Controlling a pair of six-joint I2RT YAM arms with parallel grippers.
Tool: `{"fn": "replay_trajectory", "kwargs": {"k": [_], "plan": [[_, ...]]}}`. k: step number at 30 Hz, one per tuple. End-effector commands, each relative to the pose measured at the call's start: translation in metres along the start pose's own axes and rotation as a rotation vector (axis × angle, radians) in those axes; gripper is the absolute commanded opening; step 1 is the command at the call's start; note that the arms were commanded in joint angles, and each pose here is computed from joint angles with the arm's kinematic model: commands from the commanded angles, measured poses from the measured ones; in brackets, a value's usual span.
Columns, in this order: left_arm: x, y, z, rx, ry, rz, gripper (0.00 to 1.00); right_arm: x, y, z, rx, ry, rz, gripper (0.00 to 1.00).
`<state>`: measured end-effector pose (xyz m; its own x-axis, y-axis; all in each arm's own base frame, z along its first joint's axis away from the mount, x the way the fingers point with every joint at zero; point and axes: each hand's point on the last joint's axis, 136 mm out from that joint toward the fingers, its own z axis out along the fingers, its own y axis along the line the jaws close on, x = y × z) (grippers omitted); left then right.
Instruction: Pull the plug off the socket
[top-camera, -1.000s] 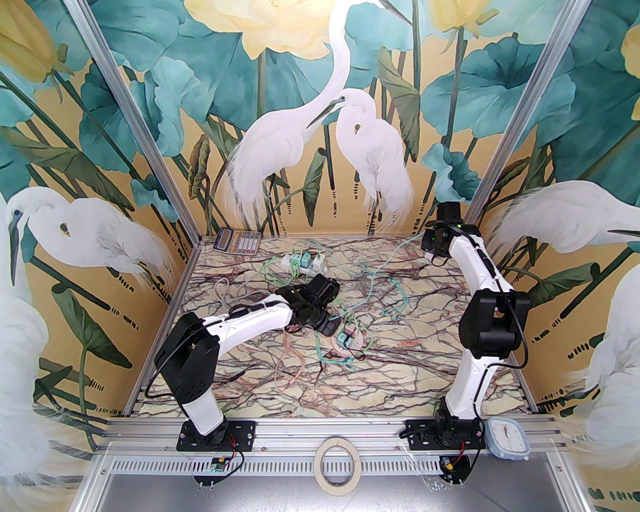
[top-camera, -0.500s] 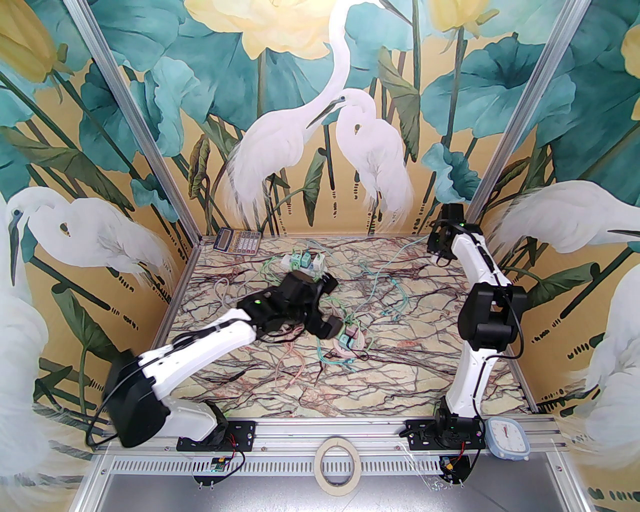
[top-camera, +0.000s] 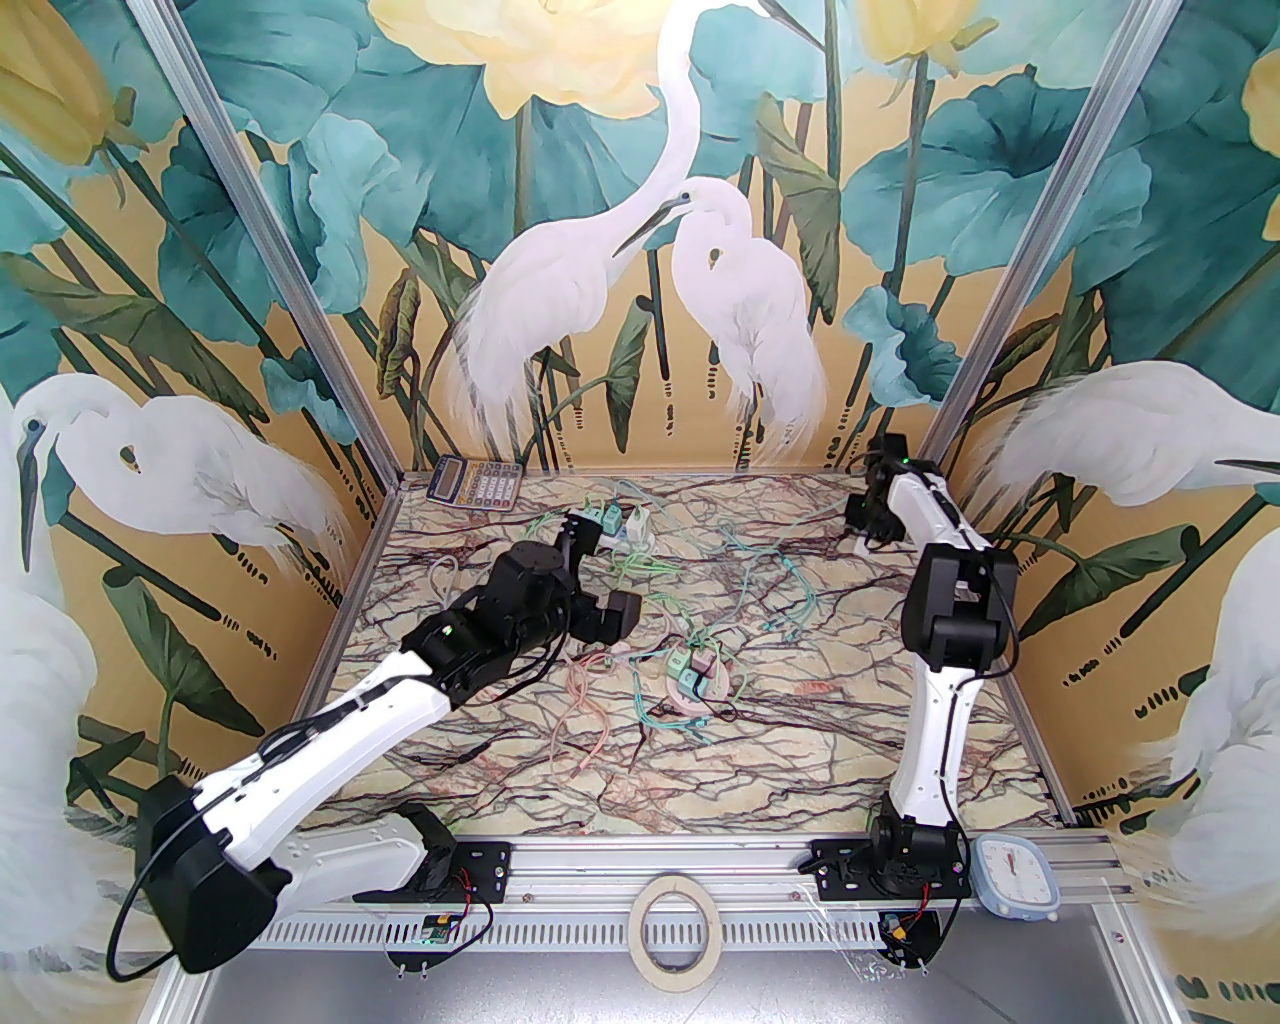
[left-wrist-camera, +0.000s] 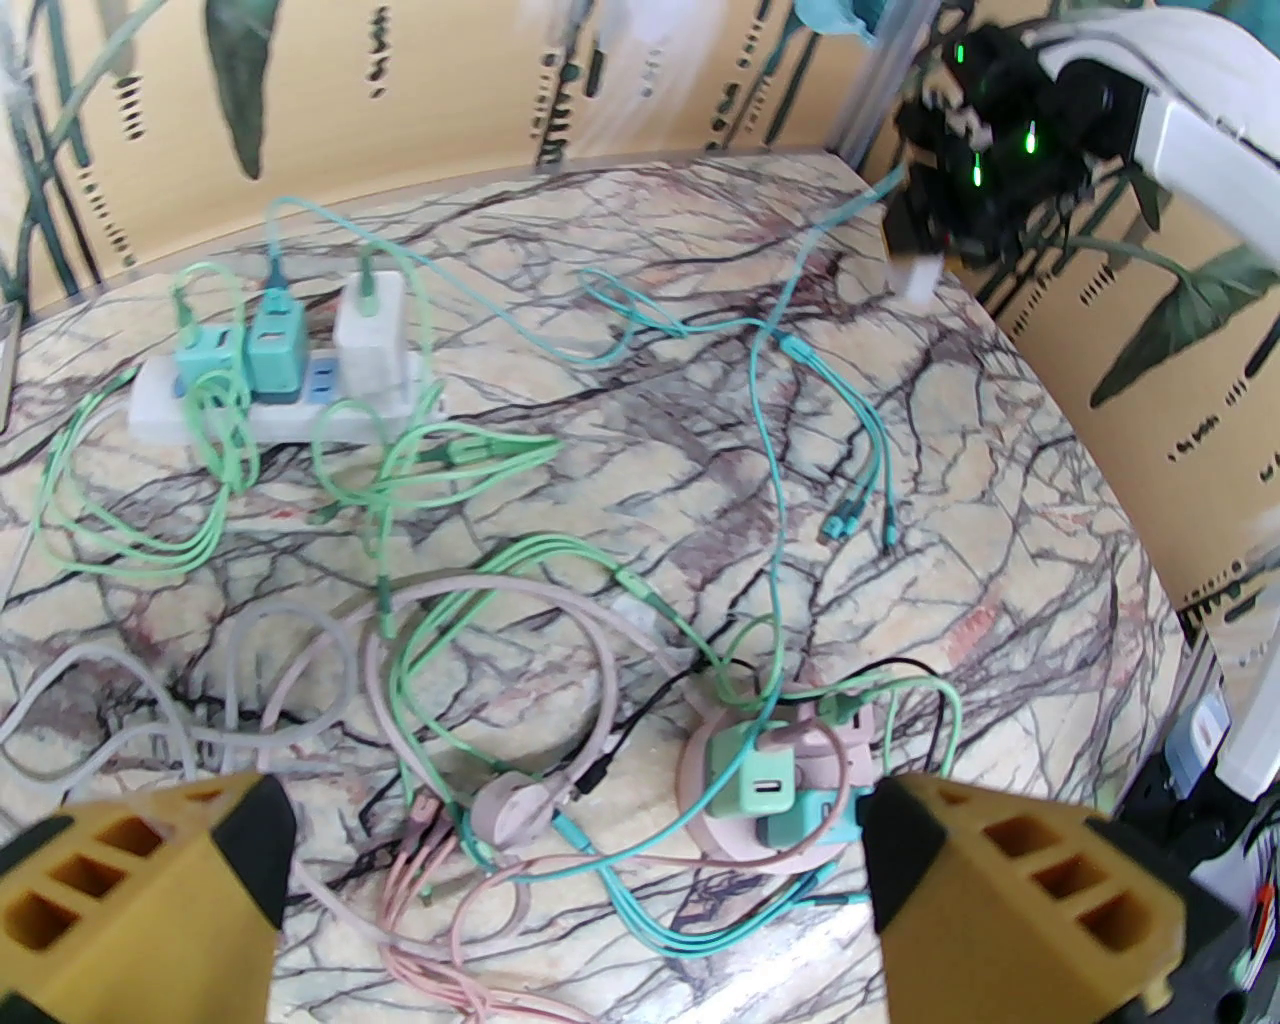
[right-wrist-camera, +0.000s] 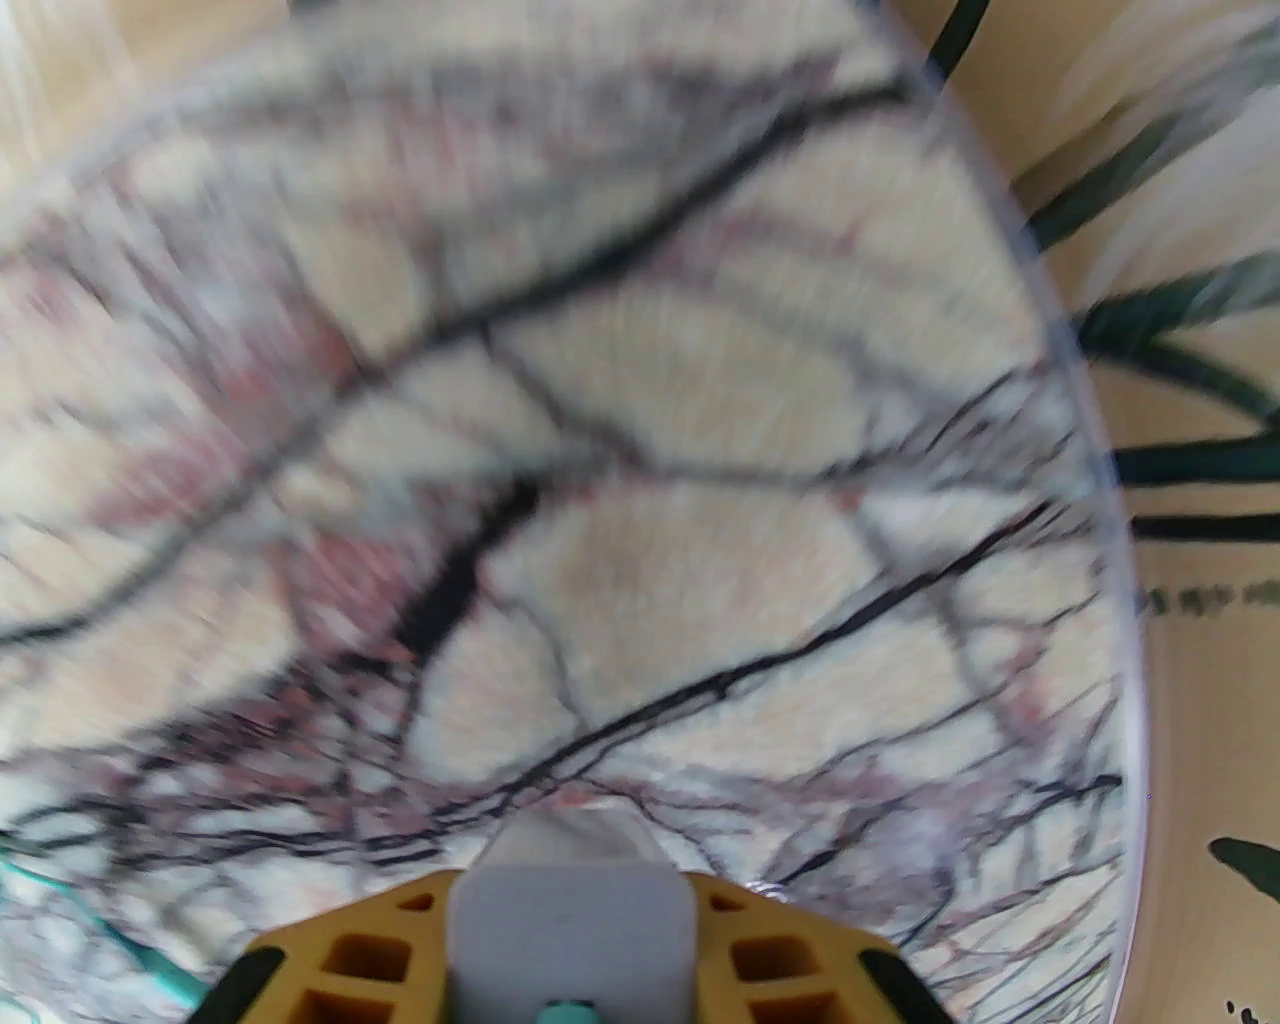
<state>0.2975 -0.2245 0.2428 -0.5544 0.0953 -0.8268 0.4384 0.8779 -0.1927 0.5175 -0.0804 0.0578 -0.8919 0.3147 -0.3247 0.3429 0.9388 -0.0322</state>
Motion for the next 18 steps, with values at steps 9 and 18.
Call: {"fn": "replay_trajectory", "kwargs": {"k": [9, 18], "plan": [[0.007, 0.005, 0.000, -0.008, -0.026, -0.063, 1.00, 0.000, 0.012, -0.036, -0.070, -0.006, -0.006, 0.62], [0.018, 0.004, 0.013, 0.005, -0.003, -0.092, 1.00, 0.027, 0.037, -0.091, -0.222, -0.042, 0.050, 0.86]]}}
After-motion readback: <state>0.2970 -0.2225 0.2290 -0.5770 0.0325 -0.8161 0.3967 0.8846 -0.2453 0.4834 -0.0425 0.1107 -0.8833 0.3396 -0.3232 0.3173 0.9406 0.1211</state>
